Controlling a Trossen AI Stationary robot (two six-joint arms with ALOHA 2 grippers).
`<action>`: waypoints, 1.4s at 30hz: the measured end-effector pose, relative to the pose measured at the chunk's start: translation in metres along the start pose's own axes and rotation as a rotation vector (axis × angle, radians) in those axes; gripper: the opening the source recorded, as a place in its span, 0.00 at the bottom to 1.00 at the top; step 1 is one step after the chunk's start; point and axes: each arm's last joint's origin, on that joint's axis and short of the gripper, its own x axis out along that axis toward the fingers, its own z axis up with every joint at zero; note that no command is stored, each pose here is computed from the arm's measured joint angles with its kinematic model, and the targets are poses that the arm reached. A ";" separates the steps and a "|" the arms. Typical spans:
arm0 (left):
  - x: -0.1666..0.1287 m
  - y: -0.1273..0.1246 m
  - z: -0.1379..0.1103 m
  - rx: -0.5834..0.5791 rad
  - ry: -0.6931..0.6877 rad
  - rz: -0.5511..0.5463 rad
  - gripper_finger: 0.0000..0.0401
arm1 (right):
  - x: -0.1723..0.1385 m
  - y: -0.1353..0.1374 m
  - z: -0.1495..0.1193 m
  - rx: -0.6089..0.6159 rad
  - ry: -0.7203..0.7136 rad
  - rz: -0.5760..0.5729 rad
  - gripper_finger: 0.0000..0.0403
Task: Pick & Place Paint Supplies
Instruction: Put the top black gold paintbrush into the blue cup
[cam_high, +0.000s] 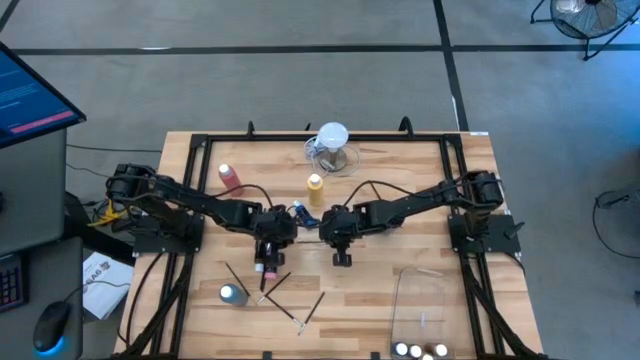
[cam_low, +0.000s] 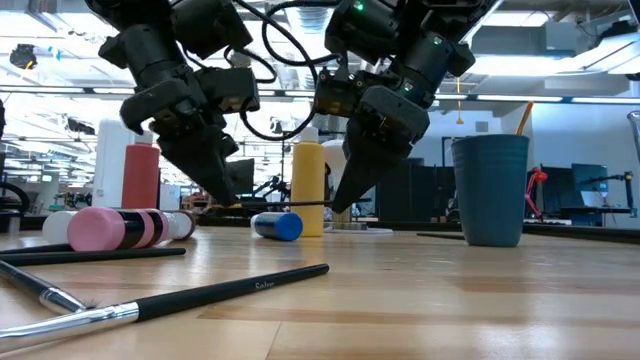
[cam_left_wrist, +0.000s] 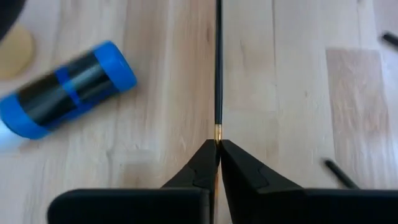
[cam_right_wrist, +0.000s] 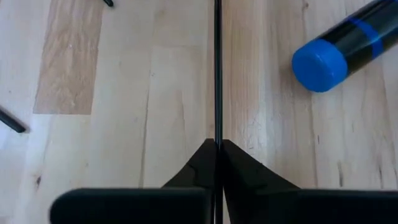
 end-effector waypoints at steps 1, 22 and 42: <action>-0.001 -0.001 0.002 0.000 -0.026 0.001 0.04 | -0.001 0.000 0.000 0.009 -0.002 0.000 0.01; -0.138 -0.017 0.046 0.065 -0.813 -0.024 0.08 | -0.046 0.024 0.014 -0.006 -0.143 -0.084 0.00; -0.182 -0.025 0.043 0.143 -1.027 0.045 0.08 | -0.177 0.066 -0.043 -0.154 -1.023 0.042 0.00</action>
